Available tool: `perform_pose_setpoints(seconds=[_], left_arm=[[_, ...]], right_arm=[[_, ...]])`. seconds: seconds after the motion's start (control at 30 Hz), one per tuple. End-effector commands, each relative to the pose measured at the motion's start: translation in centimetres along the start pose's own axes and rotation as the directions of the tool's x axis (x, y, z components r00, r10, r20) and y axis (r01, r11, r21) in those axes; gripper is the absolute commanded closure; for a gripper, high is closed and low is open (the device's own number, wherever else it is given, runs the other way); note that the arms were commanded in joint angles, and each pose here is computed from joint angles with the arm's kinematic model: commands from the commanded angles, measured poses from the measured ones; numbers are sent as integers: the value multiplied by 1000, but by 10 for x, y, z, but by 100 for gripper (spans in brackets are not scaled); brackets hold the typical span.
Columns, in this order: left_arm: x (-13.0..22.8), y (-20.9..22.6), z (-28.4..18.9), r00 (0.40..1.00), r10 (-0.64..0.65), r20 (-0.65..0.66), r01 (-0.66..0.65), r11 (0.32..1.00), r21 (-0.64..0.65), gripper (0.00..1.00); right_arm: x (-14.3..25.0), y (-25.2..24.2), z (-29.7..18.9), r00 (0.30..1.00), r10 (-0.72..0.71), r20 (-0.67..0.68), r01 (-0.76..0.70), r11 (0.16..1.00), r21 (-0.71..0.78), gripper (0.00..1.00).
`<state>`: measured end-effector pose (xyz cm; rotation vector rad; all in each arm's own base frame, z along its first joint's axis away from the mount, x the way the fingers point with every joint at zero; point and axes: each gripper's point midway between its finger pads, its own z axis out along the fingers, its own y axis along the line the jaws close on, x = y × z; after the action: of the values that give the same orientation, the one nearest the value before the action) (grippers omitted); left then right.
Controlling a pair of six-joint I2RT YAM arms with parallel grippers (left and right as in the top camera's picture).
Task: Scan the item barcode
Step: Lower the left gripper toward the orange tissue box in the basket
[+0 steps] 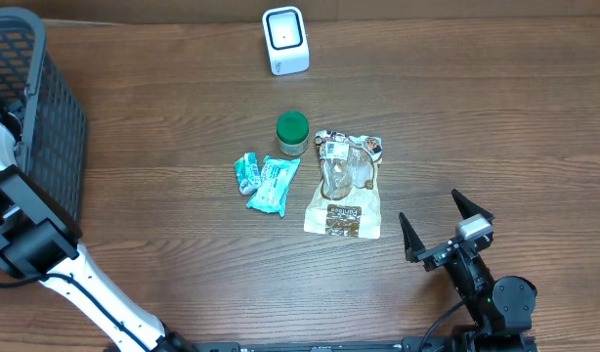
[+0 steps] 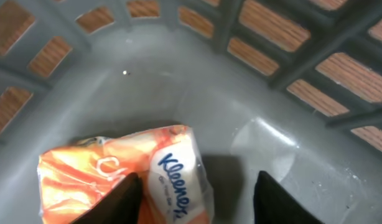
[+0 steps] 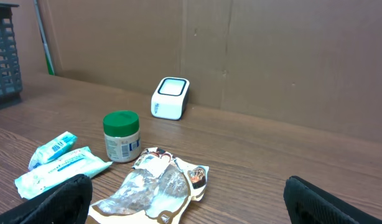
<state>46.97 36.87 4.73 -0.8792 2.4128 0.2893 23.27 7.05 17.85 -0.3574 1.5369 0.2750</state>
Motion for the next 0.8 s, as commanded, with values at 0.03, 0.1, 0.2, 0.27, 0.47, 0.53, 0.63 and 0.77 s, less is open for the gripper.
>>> perform_pose_setpoints(seconds=[0.03,0.1,0.2,0.27,0.47,0.53,0.63,0.77], left_arm=[[33,-4,15,993,-44,-106,44,999,0,74],[38,-4,15,991,-43,-127,43,999,-2,88],[46,-3,13,986,-39,-159,38,999,-8,96],[48,-2,10,984,-44,-172,43,999,-10,96],[16,-3,-32,989,-96,-110,96,995,-8,96],[-7,-4,-58,994,-97,-53,98,995,3,96],[-43,-3,-108,992,-111,62,110,994,19,96],[-78,0,-178,970,-132,204,126,991,40,96]], right_arm=[[1,1,0,1000,4,7,-4,1000,-5,0],[1,1,0,1000,4,7,-4,1000,-5,0],[1,1,0,1000,4,7,-4,1000,-5,0],[1,1,0,1000,4,7,-4,1000,-5,0],[1,1,0,1000,4,7,-4,1000,-5,0],[1,1,0,1000,4,7,-4,1000,-5,0],[1,1,0,1000,4,7,-4,1000,-5,0],[1,1,0,1000,4,7,-4,1000,-5,0]])
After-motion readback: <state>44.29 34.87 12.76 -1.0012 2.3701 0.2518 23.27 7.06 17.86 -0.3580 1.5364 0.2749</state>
